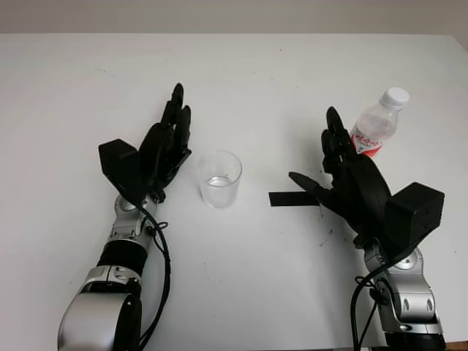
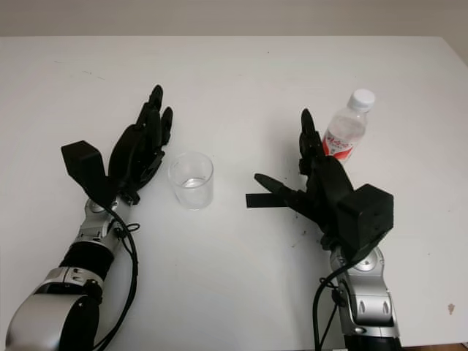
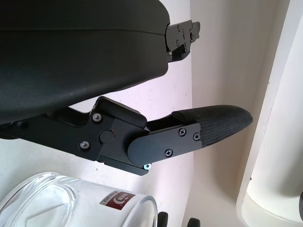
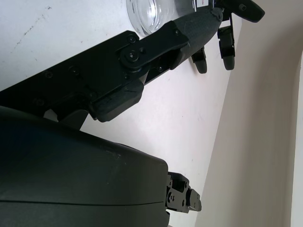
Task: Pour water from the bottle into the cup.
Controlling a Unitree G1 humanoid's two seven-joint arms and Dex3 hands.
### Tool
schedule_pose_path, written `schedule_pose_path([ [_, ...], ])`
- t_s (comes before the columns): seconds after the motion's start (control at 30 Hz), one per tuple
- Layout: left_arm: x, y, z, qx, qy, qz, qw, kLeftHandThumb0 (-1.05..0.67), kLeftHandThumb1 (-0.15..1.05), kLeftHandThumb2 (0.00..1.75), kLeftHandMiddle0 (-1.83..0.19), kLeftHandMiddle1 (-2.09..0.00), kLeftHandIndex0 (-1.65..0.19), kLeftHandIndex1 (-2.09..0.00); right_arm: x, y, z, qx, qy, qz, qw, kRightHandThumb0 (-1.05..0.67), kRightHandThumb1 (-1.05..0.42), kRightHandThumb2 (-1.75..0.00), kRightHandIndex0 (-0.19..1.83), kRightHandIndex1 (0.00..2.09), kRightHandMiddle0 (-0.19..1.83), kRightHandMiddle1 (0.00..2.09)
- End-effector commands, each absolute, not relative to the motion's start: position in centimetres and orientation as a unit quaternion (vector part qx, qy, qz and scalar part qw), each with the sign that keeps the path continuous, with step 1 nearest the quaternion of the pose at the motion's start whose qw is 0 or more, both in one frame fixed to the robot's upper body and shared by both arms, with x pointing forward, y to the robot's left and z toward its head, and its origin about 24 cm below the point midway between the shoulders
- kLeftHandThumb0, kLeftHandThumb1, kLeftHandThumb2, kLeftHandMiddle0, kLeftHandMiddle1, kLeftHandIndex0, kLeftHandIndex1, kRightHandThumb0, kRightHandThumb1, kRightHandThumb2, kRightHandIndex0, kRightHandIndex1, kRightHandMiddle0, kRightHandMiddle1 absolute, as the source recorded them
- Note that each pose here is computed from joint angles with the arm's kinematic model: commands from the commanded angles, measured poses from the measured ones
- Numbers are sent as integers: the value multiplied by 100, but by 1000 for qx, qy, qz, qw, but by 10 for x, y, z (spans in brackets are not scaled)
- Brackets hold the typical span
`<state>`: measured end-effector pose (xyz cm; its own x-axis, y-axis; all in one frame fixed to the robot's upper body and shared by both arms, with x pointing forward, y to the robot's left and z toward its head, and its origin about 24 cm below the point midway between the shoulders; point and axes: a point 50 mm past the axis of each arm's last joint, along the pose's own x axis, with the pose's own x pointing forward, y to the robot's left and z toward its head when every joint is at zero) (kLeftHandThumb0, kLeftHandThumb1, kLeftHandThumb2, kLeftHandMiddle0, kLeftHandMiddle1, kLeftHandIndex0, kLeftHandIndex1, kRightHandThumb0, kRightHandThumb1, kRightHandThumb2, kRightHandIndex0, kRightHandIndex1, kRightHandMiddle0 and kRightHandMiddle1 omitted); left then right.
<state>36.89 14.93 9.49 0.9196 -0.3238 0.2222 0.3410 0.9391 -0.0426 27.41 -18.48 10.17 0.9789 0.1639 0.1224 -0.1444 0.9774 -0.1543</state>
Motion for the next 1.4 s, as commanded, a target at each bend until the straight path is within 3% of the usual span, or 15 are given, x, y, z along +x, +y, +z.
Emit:
schedule_pose_path([
  [0.0,367,151,92,-42,-106,-170,979,-85,105,68,19,0,19,0,273,-183,105,-72,-80,80,991,-90,-87,-5,-19,0,-19,0],
  [0.5,368,151,89,-40,-99,-162,981,-87,105,67,19,0,19,0,275,-176,110,-69,-85,103,989,-94,-84,-5,-19,0,-19,0],
  [0.77,369,144,89,-47,-100,-170,979,-85,105,69,19,0,19,0,268,-171,147,-97,-112,158,976,-92,-82,-5,-19,0,-19,0],
  [1.0,369,144,88,-49,-101,-168,979,-84,105,68,19,0,19,0,277,-174,197,-129,-181,195,955,-91,-83,-6,-19,0,-19,0],
  [1.37,369,142,84,-62,-95,-162,980,-85,105,68,19,0,19,0,280,-202,262,-199,-296,144,923,-84,-87,-5,-19,0,-19,0],
])
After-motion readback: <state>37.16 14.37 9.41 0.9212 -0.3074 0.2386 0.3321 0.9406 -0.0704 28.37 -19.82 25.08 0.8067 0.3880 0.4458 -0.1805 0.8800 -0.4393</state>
